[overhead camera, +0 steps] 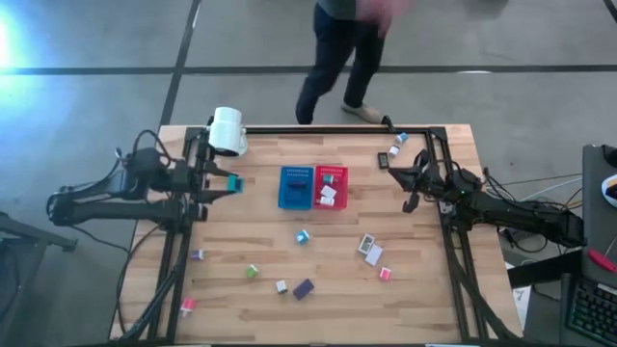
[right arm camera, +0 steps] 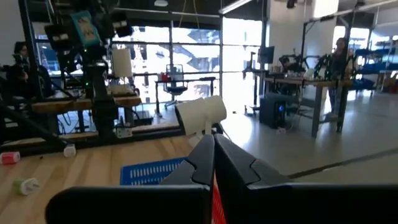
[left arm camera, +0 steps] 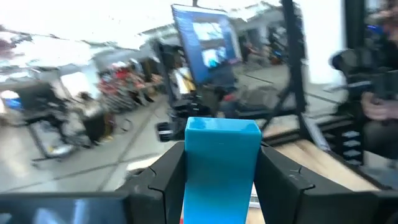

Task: Pick & Place Office items
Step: Put the light blue digital clock into the blue bin

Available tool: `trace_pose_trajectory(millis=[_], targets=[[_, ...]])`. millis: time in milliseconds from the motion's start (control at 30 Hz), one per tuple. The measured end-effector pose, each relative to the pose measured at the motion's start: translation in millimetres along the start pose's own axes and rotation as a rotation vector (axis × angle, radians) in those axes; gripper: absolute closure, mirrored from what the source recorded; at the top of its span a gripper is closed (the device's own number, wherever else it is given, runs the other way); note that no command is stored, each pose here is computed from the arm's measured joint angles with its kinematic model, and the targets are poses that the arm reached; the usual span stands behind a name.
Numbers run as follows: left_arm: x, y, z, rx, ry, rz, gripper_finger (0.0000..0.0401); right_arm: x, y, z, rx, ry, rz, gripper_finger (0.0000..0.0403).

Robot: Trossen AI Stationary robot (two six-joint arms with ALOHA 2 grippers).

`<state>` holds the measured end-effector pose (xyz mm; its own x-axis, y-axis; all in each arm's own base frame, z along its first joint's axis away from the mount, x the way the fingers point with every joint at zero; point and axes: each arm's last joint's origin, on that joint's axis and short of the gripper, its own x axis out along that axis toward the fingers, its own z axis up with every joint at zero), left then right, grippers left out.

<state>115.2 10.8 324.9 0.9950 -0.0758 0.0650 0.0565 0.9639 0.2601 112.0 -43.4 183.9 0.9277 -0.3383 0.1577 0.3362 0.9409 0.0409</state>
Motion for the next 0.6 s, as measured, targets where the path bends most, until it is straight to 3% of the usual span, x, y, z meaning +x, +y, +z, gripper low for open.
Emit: trace_pose_trajectory(millis=[167, 367, 600], targets=[[-6.5, -10.6, -38.6, 0.028, -0.041, 0.028, 0.0249, -0.1, 0.1, 2.1, -0.017, -0.021, 0.000, 0.0394], [-17.0, -21.7, -75.4, -0.063, -0.082, 0.060, 0.0249, 0.0, 0.0, 0.4, 0.013, -0.005, 0.000, 0.0394], [-26.1, -30.2, -102.4, -0.099, -0.096, 0.077, 0.0249, -0.1, 0.0, 0.6, 0.026, -0.006, 0.000, 0.0394]])
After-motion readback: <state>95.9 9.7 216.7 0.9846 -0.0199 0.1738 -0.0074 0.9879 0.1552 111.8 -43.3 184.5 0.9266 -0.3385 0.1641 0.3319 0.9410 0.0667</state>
